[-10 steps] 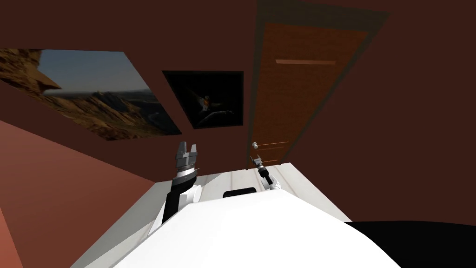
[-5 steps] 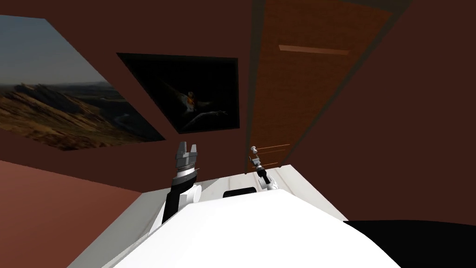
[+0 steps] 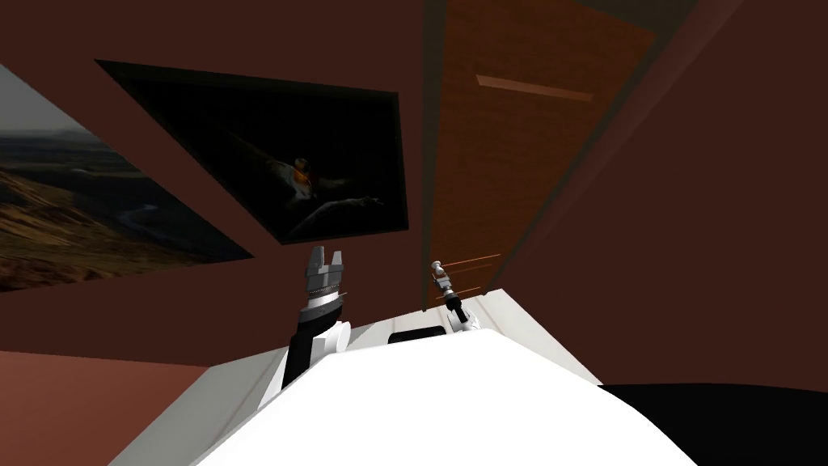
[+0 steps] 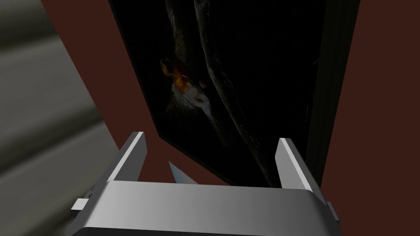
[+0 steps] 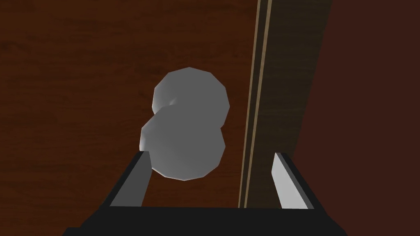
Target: Pull the door open
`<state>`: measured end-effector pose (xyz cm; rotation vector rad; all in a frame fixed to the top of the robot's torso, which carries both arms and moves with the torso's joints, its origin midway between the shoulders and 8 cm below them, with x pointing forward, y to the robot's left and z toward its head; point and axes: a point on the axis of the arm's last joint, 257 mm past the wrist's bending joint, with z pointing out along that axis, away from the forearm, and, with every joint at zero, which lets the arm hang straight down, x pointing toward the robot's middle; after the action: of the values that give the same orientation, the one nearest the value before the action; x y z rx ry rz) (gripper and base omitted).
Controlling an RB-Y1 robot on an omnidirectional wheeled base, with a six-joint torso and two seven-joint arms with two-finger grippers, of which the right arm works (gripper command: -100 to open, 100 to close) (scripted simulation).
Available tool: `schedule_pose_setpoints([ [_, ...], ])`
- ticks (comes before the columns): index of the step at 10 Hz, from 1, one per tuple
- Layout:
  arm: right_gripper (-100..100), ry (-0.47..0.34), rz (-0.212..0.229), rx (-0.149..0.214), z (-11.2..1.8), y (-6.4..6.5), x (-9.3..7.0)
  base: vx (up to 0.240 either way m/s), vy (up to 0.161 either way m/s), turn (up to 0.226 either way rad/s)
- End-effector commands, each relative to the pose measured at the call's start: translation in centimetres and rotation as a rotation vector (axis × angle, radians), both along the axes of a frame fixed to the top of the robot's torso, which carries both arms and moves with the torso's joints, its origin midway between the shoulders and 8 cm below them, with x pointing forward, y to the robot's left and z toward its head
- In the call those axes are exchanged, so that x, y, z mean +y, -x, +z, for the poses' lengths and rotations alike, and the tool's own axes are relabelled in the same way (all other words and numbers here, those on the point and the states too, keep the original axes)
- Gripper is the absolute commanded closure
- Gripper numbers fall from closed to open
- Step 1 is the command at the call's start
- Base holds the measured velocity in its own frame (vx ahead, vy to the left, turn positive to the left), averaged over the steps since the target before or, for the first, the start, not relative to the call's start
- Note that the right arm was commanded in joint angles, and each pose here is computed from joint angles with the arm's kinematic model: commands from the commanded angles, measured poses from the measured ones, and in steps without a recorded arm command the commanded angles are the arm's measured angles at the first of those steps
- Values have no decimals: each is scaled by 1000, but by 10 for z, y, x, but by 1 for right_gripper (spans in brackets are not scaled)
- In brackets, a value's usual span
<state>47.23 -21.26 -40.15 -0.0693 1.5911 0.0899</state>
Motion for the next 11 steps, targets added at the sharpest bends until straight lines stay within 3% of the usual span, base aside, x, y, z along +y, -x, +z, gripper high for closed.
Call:
schedule_pose_setpoints([
  [1, -100, 0, 0, 0, 0, 0, 0, 30, 13, -15],
  [2, 100, 0, 0, 0, 0, 0, 0, -38, 4, -16],
  [7, 100, 0, 0, 0, 0, 0, 0, -6, -4, 2],
  [8, -100, 5, -1, 2, -1, 2, -4, -128, 25, 96],
  [11, -100, 18, -5, 1, -1, 2, -13, -214, 48, 80],
])
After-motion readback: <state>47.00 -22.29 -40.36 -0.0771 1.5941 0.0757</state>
